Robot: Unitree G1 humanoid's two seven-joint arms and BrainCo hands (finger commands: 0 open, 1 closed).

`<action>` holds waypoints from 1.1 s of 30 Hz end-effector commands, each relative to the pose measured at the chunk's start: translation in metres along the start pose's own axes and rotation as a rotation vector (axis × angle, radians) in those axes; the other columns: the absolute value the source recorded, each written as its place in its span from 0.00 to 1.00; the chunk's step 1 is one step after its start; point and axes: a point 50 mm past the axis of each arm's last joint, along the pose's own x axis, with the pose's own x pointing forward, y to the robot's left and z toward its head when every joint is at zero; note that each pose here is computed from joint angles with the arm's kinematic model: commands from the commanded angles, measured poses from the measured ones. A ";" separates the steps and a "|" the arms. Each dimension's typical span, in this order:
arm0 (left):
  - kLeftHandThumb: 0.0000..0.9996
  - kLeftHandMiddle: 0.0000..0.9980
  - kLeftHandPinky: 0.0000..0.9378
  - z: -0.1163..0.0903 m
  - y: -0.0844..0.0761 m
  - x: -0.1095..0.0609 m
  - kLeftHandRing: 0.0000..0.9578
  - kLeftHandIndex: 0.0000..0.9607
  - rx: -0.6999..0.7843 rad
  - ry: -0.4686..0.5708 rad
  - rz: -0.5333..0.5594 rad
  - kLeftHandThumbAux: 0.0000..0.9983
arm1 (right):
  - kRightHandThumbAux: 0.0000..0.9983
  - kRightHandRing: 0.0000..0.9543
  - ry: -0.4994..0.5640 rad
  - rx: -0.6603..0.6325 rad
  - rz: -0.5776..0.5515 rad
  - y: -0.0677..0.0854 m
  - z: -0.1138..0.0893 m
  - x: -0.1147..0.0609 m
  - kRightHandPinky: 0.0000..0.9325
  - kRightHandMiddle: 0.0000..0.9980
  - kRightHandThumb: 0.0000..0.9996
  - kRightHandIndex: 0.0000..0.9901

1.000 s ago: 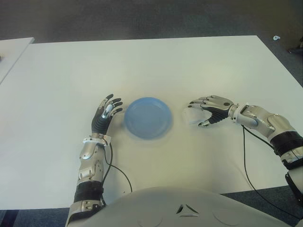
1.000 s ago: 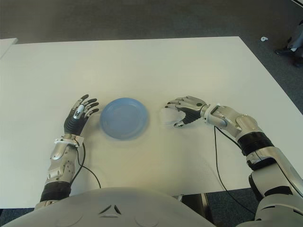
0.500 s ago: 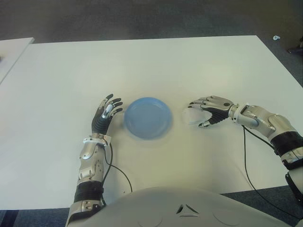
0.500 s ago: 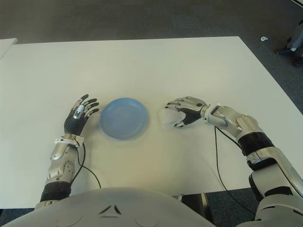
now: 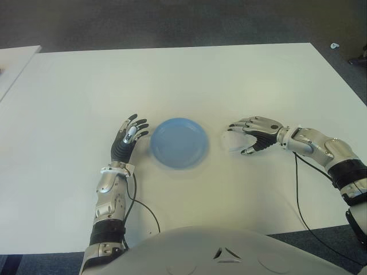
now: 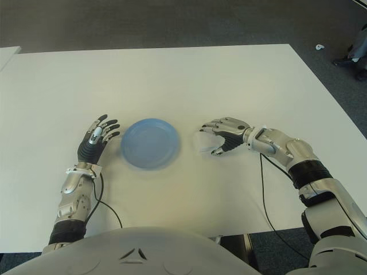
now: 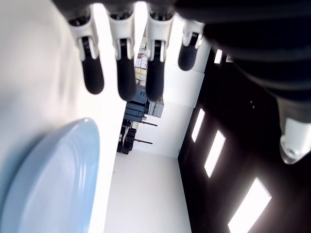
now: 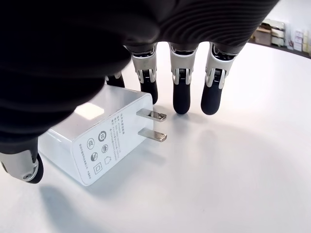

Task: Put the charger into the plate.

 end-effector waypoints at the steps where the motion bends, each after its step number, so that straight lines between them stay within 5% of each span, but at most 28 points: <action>1: 0.00 0.27 0.30 -0.001 0.000 -0.002 0.29 0.16 0.008 0.005 0.005 0.47 | 0.44 0.13 -0.036 0.008 0.058 0.013 0.008 0.002 0.20 0.10 0.43 0.04; 33: 0.00 0.27 0.30 0.001 0.002 -0.013 0.29 0.15 0.024 0.010 0.017 0.47 | 0.46 0.15 0.007 -0.050 0.061 0.027 0.005 0.005 0.19 0.13 0.46 0.03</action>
